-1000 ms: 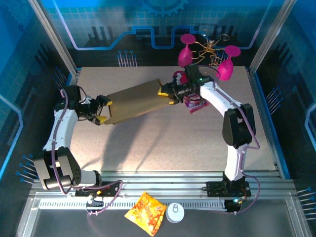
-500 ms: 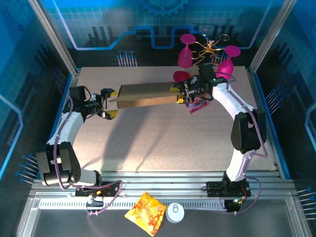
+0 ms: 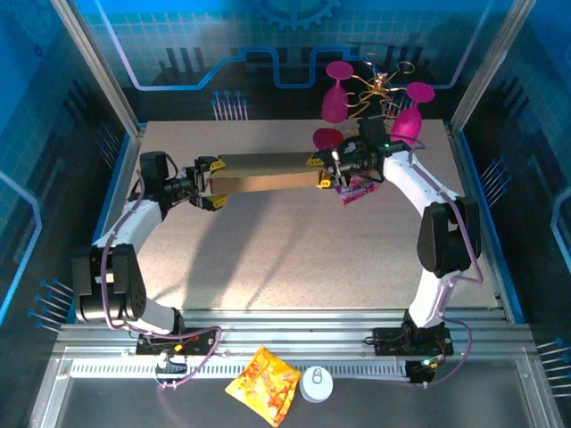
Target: Fold the paper box
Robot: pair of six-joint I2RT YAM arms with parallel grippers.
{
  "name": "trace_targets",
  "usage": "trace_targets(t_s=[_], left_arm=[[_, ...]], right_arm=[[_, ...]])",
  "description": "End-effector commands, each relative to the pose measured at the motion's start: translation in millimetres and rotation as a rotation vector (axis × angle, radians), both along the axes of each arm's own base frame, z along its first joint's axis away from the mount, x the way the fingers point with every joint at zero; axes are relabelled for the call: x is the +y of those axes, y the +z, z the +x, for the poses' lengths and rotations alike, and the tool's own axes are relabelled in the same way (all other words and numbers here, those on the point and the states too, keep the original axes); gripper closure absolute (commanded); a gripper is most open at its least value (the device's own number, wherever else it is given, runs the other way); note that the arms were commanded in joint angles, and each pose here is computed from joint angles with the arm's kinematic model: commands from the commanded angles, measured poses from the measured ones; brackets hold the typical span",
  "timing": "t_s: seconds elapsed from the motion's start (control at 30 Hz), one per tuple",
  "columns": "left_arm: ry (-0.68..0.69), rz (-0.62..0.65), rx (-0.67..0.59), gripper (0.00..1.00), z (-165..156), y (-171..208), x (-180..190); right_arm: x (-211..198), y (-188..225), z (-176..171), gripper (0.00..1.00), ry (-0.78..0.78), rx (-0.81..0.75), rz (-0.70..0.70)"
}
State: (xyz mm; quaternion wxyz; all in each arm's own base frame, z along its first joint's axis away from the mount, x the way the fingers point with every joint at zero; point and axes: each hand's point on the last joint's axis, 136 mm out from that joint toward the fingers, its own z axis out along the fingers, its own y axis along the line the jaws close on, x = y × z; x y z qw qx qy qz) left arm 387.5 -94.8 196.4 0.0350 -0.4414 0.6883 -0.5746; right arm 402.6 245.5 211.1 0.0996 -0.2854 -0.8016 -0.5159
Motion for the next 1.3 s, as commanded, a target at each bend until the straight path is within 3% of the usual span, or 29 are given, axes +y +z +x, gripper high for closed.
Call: trace_targets(t_s=[0.0, 0.17, 0.3, 0.4, 0.57, 0.73, 0.83, 0.97, 1.1, 1.27], left_arm=[[0.000, -0.051, 0.028, 0.22, -4.6, -4.2, -5.7], [0.023, -0.040, 0.068, 0.43, -12.0, -10.1, -4.1], [0.057, -0.031, 0.127, 0.74, -23.5, -17.5, -2.1], [0.099, -0.022, 0.211, 0.82, -37.7, -25.4, 0.9], [0.132, -0.024, 0.348, 0.83, -58.7, -38.0, 1.7], [0.125, -0.025, 0.455, 0.83, -73.0, -46.3, -0.4], [0.136, -0.044, 0.530, 0.80, -82.1, -55.9, -1.8], [0.146, -0.071, 0.602, 0.78, -89.1, -70.8, -3.3], [0.177, -0.076, 0.649, 0.79, -87.6, -83.4, 2.6], [0.226, -0.088, 0.660, 0.79, -74.0, -92.0, 20.3]], right_arm=[[2.2, 16.1, -8.9, 0.65, 0.019, -0.013, 0.039], [0.5, 13.3, -11.9, 0.60, 0.015, -0.016, 0.022], [-5.6, 14.4, -17.2, 0.44, 0.025, -0.046, -0.036], [-11.6, 19.6, -20.3, 0.33, 0.026, -0.120, -0.082], [-30.8, 31.0, -32.9, 0.24, 0.038, -0.290, -0.221], [-52.4, 40.5, -44.0, 0.23, 0.077, -0.456, -0.382], [-54.7, 42.0, -46.0, 0.28, 0.131, -0.567, -0.434], [-50.8, 32.7, -54.9, 0.37, 0.279, -0.733, -0.605], [-48.6, 7.3, -60.1, 0.40, 0.350, -0.778, -0.725], [-42.2, -13.5, -57.3, 0.26, 0.335, -0.794, -0.679]])
